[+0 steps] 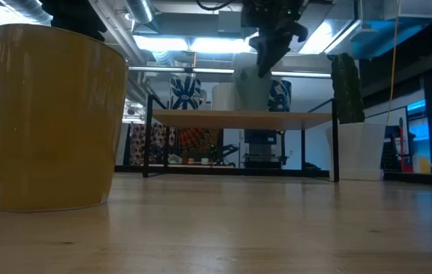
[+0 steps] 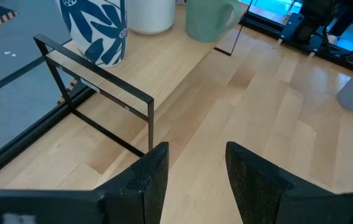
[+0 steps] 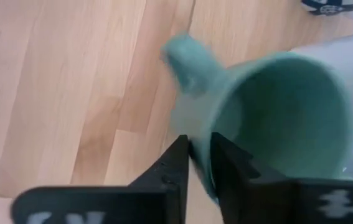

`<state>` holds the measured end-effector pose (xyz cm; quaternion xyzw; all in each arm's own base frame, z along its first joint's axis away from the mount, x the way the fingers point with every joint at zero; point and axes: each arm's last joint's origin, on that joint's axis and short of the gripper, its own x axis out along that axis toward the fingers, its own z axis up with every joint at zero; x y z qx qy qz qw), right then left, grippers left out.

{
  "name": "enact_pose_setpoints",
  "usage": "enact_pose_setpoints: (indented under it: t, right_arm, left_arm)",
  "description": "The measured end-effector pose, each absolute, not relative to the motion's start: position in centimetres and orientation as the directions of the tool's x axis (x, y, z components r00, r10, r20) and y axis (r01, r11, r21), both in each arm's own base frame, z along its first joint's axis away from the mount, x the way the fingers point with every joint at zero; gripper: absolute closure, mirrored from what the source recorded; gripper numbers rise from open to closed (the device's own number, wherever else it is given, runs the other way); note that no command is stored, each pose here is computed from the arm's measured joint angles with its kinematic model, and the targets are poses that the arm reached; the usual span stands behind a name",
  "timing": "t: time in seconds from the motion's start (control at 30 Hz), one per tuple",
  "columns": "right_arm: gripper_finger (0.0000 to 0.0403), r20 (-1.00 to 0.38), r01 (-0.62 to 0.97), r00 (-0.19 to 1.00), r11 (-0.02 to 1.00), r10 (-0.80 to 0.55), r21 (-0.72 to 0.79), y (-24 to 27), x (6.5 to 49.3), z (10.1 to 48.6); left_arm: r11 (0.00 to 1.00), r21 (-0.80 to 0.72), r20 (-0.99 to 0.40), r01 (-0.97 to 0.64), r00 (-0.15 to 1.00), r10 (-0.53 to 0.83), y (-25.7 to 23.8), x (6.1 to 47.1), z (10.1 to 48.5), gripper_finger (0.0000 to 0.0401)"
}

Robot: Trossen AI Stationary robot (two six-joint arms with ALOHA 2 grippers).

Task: Place coffee mugs
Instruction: Put the green mug on the shelf

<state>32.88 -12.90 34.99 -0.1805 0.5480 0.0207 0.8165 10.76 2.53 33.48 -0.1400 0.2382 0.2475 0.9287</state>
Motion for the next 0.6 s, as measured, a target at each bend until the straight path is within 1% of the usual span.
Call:
enact_pose_setpoints:
  t: [0.13, 0.37, 0.6]
  right_arm:
    - [0.0324, -0.889, -0.233, 0.423, 0.928, -0.174, -0.292, -13.0, 33.1, 35.1]
    - [0.0294, -0.864, -0.221, 0.464, 0.918, -0.198, -0.329, -13.2, 33.5, 35.4]
    - [0.0281, -0.834, -0.205, 0.508, 0.911, -0.214, -0.359, -13.2, 33.8, 36.3]
  left_arm:
    - [0.838, -0.142, -0.512, -0.526, 0.764, 0.393, 2.5, 10.8, 33.5, 0.0248]
    - [0.838, -0.142, -0.512, -0.527, 0.764, 0.393, 2.5, 10.8, 33.5, 0.0248]
    - [0.838, -0.142, -0.512, -0.526, 0.764, 0.393, 2.5, 10.8, 33.5, 0.0248]
